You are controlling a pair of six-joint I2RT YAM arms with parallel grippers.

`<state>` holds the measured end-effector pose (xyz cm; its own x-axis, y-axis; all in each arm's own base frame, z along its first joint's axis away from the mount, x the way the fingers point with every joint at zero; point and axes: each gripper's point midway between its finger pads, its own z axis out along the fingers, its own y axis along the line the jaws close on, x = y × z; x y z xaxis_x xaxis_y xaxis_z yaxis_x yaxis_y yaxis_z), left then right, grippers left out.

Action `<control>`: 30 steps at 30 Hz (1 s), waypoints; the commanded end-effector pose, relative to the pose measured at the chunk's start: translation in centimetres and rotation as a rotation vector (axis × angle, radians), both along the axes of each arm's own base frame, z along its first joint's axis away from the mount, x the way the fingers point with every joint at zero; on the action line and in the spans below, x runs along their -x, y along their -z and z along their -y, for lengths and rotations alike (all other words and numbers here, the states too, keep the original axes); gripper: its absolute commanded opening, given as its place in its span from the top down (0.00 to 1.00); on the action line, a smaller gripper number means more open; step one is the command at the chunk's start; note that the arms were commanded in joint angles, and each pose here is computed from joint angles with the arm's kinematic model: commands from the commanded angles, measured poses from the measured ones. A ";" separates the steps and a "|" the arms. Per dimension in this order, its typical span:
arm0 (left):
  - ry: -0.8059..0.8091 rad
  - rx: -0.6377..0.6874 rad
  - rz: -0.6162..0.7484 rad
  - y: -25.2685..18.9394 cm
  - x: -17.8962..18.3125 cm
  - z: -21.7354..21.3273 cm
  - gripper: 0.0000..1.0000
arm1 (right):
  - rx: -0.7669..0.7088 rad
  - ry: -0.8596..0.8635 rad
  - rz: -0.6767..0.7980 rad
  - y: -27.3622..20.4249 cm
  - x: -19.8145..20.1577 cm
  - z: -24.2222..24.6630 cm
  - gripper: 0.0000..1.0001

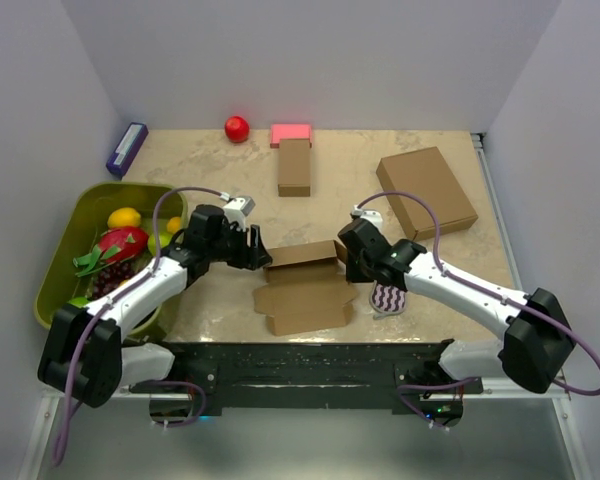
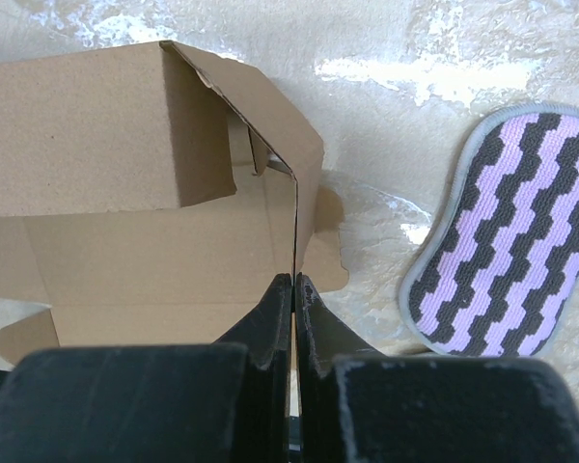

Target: Fold the paper box

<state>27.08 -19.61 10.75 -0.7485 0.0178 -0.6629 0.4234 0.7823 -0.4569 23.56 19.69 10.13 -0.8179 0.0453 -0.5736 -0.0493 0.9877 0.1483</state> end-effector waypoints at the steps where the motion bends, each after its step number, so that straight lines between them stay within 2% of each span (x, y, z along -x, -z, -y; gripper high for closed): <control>1: 0.007 0.037 0.011 -0.2 -0.7 0.4 0.41 | -0.017 -0.007 0.025 -0.6 -0.6 -0.6 1.00; 12: 0.036 0.044 -0.043 1.4 -0.3 0.8 0.55 | -0.114 -0.067 0.012 -0.8 0.3 -3.3 1.00; 18: 0.046 0.049 -0.048 1.5 -0.3 1.1 0.57 | -0.140 -0.114 0.020 -1.3 0.6 -6.1 1.00; 25: 0.030 0.000 -0.044 1.8 -0.6 0.4 0.58 | -0.134 -0.129 0.004 0.7 0.2 -8.2 1.00; 26: 0.026 -0.016 -0.036 1.9 -0.8 0.1 0.58 | -0.134 -0.121 0.006 0.9 0.2 -8.0 0.99; 27: 0.023 -0.030 -0.041 2.0 -0.7 -0.1 0.58 | -0.137 -0.119 0.013 0.8 0.1 -8.0 0.91; 30: 0.008 -0.069 -0.029 2.2 -1.0 -0.7 0.58 | -0.146 -0.109 0.038 -0.2 0.0 -7.6 0.80</control>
<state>27.51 -20.35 9.41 -0.7733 0.0252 -0.6336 0.4287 0.7571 -0.4930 22.80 26.20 8.38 -0.8313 -0.0103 -0.5558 -0.1642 0.9598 0.2278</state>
